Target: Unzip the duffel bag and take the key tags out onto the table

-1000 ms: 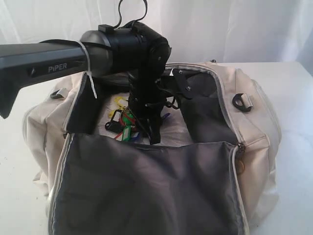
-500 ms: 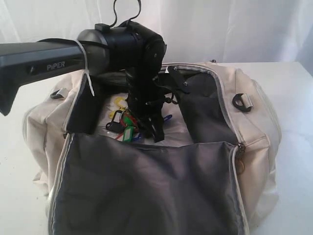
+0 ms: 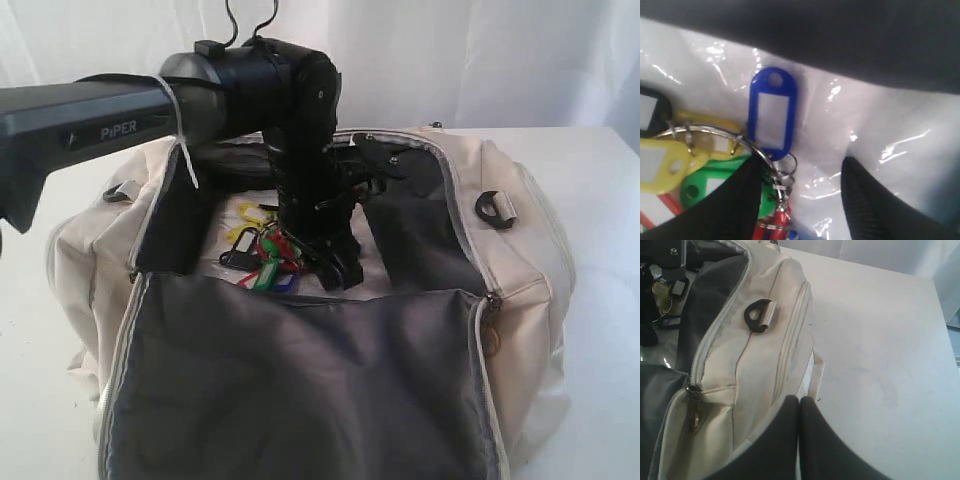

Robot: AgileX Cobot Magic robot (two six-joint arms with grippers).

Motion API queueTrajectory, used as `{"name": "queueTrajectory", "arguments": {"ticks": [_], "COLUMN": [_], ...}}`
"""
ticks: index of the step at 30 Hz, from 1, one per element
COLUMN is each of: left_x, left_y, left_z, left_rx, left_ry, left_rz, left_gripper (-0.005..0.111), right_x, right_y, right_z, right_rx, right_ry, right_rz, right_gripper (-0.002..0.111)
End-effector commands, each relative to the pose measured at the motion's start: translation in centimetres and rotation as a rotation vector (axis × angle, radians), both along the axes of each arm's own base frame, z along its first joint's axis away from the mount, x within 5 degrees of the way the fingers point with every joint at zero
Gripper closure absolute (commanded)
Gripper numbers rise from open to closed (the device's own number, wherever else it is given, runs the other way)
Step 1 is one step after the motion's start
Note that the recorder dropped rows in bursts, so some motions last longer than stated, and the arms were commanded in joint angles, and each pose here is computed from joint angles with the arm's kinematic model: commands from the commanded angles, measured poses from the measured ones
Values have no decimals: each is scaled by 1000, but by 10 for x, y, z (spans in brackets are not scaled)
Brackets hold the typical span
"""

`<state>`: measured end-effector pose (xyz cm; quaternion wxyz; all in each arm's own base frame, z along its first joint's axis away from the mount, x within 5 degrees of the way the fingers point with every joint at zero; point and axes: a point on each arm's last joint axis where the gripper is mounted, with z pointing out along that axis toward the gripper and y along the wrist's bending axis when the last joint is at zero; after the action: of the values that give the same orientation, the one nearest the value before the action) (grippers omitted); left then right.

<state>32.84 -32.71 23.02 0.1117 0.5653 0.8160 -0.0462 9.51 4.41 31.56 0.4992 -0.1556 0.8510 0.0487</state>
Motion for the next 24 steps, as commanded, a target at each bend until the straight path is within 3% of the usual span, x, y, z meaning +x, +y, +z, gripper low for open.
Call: {"name": "queueTrajectory", "arguments": {"ticks": [1,10,24], "left_x": [-7,0,-3], "left_y": [-10,9,9], "left_z": [10,21,13], "left_rx": [-18,191,159], "left_ry": [55,-21,40], "left_rz": [-23,17,16], "left_gripper": [54,54,54], "right_x": [0,0,0], "right_y": [-1,-1,-1], "right_z": [0,0,1], "right_rx": [4,3,4], "right_ry": [-11,-10,-11], "right_rz": [-6,-8,-6], "right_gripper": [108,108,108]}}
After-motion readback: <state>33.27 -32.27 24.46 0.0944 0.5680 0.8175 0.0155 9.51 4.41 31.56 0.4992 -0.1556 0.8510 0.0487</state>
